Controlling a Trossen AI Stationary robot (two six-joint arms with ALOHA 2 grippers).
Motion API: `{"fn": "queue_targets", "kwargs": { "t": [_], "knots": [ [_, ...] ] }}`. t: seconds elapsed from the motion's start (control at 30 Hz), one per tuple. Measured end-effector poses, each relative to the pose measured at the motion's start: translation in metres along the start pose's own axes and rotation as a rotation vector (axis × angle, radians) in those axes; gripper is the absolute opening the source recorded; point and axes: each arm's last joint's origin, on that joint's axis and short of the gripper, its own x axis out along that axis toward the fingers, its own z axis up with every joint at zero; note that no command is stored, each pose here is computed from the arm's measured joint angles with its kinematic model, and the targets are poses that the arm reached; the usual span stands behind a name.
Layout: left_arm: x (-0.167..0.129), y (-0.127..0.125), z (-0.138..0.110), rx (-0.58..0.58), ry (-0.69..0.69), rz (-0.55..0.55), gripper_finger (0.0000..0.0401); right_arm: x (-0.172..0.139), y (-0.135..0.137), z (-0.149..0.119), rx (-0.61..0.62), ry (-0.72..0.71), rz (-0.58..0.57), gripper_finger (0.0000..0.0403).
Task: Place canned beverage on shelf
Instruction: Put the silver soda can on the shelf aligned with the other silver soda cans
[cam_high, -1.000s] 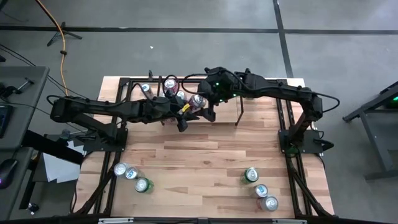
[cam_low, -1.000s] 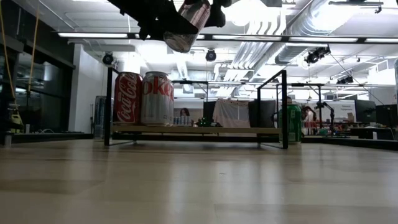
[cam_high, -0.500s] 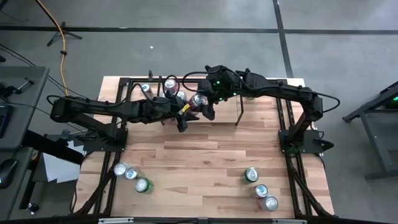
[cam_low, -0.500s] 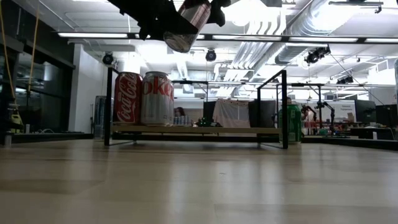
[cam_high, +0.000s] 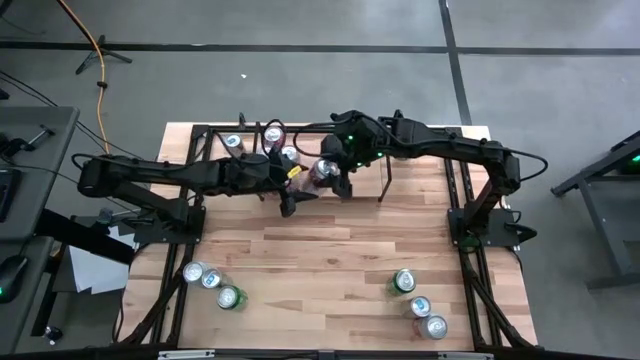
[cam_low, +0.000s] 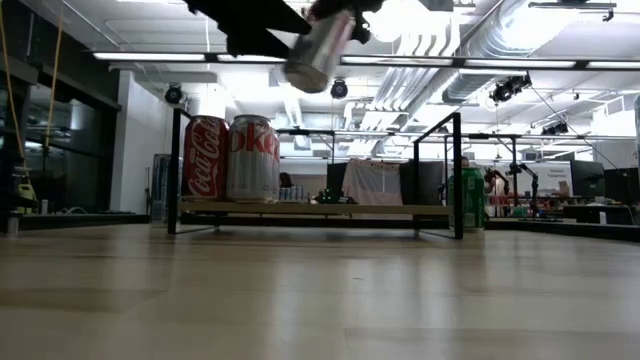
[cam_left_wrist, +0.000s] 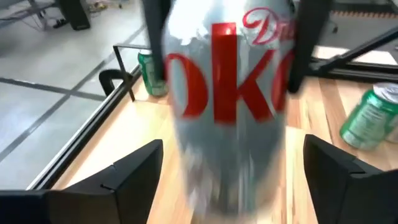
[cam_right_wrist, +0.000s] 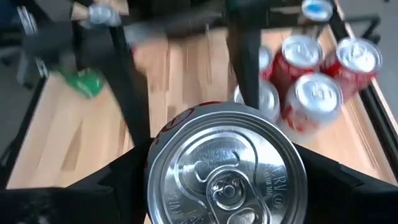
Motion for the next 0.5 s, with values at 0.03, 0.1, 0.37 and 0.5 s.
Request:
{"fn": "queue_targets", "kwargs": {
  "t": [0.03,0.1,0.37,0.5],
  "knots": [
    [-0.005,0.001,0.002,0.006,0.019,0.000,0.0291,-0.005,-0.001,-0.002,-0.002,0.017,-0.011,0.0286],
    [-0.016,0.003,0.006,0.029,0.076,0.002,0.0293,-0.015,-0.002,-0.006,0.000,0.051,-0.028,0.0286],
    [-0.083,0.021,0.025,-0.070,0.082,0.078,0.0295,-0.048,0.001,-0.025,0.011,0.211,-0.105,0.0286],
    [-0.117,0.032,0.021,-0.160,-0.043,0.151,0.0295,-0.054,0.003,-0.028,0.016,0.235,-0.103,0.0286]
  ]
}}
